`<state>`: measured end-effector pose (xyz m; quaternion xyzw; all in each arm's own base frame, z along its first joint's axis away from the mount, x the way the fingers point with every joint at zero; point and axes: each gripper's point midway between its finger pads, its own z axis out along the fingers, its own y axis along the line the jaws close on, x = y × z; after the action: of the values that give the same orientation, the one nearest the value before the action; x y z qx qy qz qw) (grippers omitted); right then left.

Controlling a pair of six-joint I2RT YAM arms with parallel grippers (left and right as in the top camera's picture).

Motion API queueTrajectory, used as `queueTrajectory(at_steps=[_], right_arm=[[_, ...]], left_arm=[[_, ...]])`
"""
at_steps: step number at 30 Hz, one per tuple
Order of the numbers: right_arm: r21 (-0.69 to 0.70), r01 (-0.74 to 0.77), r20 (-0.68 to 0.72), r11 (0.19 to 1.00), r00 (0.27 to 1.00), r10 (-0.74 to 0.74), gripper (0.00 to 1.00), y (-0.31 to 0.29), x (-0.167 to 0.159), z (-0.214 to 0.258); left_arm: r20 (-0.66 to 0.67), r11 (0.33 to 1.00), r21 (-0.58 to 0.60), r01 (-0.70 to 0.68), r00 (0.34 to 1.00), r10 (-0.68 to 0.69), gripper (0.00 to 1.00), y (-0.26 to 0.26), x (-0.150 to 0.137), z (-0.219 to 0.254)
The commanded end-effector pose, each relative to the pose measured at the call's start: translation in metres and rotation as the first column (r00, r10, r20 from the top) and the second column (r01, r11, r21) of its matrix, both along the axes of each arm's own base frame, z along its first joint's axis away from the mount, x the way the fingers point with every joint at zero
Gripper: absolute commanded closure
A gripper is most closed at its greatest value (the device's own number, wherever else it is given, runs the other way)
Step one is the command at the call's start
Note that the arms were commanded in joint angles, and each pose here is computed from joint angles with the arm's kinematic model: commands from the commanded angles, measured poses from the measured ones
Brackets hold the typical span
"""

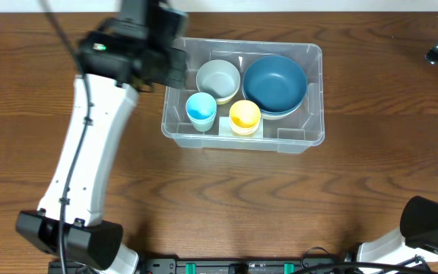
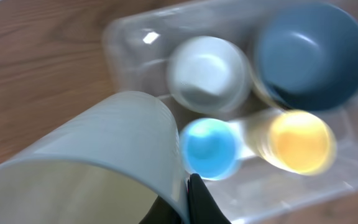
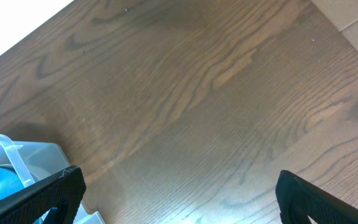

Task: Pack container
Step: 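Lower the light blue cup into the green cup and release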

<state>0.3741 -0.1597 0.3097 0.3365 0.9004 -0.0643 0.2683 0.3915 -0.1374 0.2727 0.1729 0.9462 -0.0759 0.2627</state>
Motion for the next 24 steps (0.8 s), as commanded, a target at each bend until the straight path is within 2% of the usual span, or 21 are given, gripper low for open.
queueTrajectory(at_steps=[1, 6, 15, 24], right_arm=[[0.003, 0.018, -0.003, 1.000, 1.000, -0.018, 0.01, -0.003, -0.001, -0.002], [0.003, 0.018, -0.003, 1.000, 1.000, -0.018, 0.01, -0.003, -0.001, -0.002], [0.003, 0.018, -0.002, 1.000, 1.000, -0.018, 0.01, -0.003, -0.001, -0.001], [0.003, 0.018, -0.003, 1.000, 1.000, -0.018, 0.01, -0.003, -0.001, -0.002]], left_arm=[[-0.018, 0.995, 0.056, 0.077, 0.997, -0.077, 0.94, -0.020, -0.011, -0.007], [-0.088, 0.987, 0.091, 0.131, 0.988, -0.123, 0.94, -0.037, -0.024, -0.025], [-0.236, 0.980, 0.121, 0.156, 0.964, -0.125, 0.94, -0.042, -0.029, -0.068], [-0.305, 0.974, 0.134, 0.181, 0.943, -0.133, 0.94, -0.048, -0.031, -0.091]])
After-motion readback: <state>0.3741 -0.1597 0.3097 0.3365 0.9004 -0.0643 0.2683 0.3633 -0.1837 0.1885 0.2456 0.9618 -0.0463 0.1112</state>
